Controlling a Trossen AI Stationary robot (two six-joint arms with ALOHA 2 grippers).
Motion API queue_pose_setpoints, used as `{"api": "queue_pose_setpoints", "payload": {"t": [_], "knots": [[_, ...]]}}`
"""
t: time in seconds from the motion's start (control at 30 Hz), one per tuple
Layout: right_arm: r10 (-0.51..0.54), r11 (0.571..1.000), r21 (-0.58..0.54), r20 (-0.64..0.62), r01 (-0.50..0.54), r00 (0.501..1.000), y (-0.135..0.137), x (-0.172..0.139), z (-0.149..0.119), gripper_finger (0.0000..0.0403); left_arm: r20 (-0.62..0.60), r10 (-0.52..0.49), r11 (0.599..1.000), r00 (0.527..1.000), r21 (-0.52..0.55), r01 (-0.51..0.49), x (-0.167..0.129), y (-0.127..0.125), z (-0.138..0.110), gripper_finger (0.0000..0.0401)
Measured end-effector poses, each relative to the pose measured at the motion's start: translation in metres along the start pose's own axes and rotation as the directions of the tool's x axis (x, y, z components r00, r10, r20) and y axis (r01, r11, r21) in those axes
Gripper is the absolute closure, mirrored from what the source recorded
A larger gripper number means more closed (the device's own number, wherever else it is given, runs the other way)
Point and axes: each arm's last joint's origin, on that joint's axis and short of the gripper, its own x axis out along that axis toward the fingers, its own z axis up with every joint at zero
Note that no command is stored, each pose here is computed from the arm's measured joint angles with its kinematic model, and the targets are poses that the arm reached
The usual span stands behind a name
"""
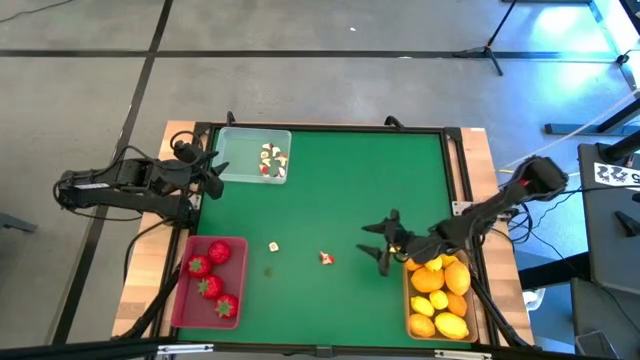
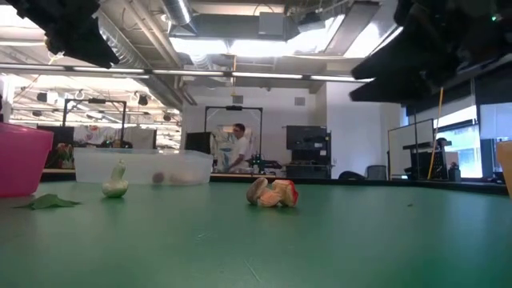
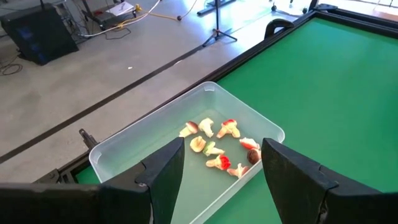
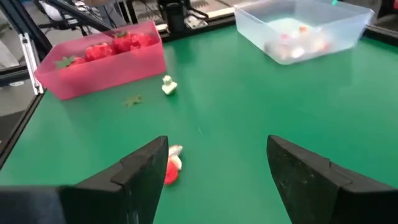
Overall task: Sort produce into baskets
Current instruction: Put the red mushroom into the transparent bin
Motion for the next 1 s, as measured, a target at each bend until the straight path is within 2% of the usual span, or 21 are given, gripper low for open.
{"api": "queue_pose_setpoints", "payload": {"t": [0.17, 0.27, 0.43, 0.6, 1.0], "knots": [[0.045, 0.996, -0.074, -0.013, -0.045, 0.999, 0.013, 0.019, -0.005, 0.0132, 0.000, 0.000, 1.000, 1.000, 0.000, 0.000, 0.000, 0.000, 0.000, 0.0191], [0.080, 0.986, -0.142, -0.071, -0.090, 0.994, 0.023, 0.031, -0.007, 0.0132, 0.000, 0.000, 1.000, 1.000, 0.000, 0.000, 0.000, 0.000, 0.000, 0.0191], [0.049, 0.979, -0.193, -0.117, -0.072, 0.992, 0.036, 0.046, -0.009, 0.0132, 0.001, 0.000, 1.000, 1.000, 0.000, 0.000, 0.000, 0.000, 0.000, 0.0191], [0.043, 0.984, -0.165, -0.151, -0.068, 0.988, 0.044, 0.063, -0.018, 0.0132, 0.000, 0.000, 1.000, 1.000, 0.000, 0.000, 0.000, 0.000, 0.000, 0.0191], [0.032, 0.979, -0.192, -0.203, -0.072, 0.979, 0.058, 0.089, -0.038, 0.0132, 0.000, 0.000, 1.000, 1.000, 0.001, 0.000, 0.000, 0.000, 0.000, 0.0191]]}}
